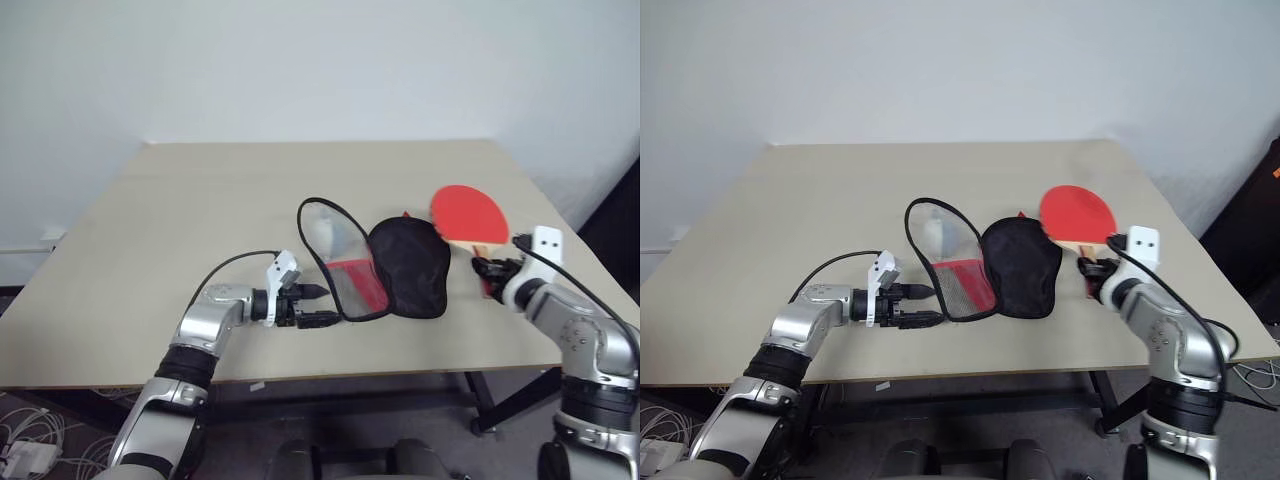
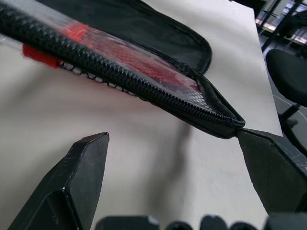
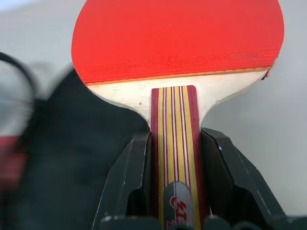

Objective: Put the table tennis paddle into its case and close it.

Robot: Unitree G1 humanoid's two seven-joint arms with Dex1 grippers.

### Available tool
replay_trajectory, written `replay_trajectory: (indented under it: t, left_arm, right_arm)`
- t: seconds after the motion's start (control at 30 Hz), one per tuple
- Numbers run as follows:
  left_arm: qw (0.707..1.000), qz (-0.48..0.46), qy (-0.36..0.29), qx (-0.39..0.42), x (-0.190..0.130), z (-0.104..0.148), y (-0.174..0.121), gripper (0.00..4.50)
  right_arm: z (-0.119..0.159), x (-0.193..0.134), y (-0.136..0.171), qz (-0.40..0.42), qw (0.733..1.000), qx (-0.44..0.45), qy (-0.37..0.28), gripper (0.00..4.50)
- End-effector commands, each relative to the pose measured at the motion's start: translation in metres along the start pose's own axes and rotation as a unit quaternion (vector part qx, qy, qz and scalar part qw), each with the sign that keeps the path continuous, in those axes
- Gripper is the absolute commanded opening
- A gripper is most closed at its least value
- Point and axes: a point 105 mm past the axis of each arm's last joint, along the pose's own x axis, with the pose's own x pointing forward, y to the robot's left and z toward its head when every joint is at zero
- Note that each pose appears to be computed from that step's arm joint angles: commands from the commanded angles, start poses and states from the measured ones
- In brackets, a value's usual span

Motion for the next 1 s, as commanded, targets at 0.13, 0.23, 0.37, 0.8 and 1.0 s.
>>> replay_trajectory:
  t: [0.13, 0.23, 0.37, 0.8, 1.0]
  left_arm:
    - [1.000, -0.016, -0.004, 0.025, 0.007, 0.012, -0.001, 4.50]
    - [0.999, -0.020, -0.003, 0.026, 0.009, 0.012, -0.001, 4.50]
    - [0.999, -0.019, -0.004, 0.026, 0.010, 0.013, 0.000, 4.50]
    - [0.999, -0.019, -0.007, 0.026, 0.011, 0.013, 0.000, 4.50]
    - [0.999, -0.016, -0.009, 0.027, 0.010, 0.014, 0.001, 4.50]
  right_arm:
    - [0.013, 0.010, 0.035, 0.001, 0.999, -0.009, -0.033, 1.14]
    - [-0.003, 0.020, 0.035, -0.011, 1.000, -0.006, -0.012, 1.14]
    - [-0.031, 0.026, 0.034, -0.019, 0.999, -0.003, 0.026, 1.14]
    - [-0.051, 0.043, 0.029, -0.043, 0.998, -0.012, 0.043, 1.14]
    - [-0.052, 0.046, 0.034, -0.030, 0.998, -0.023, 0.048, 1.14]
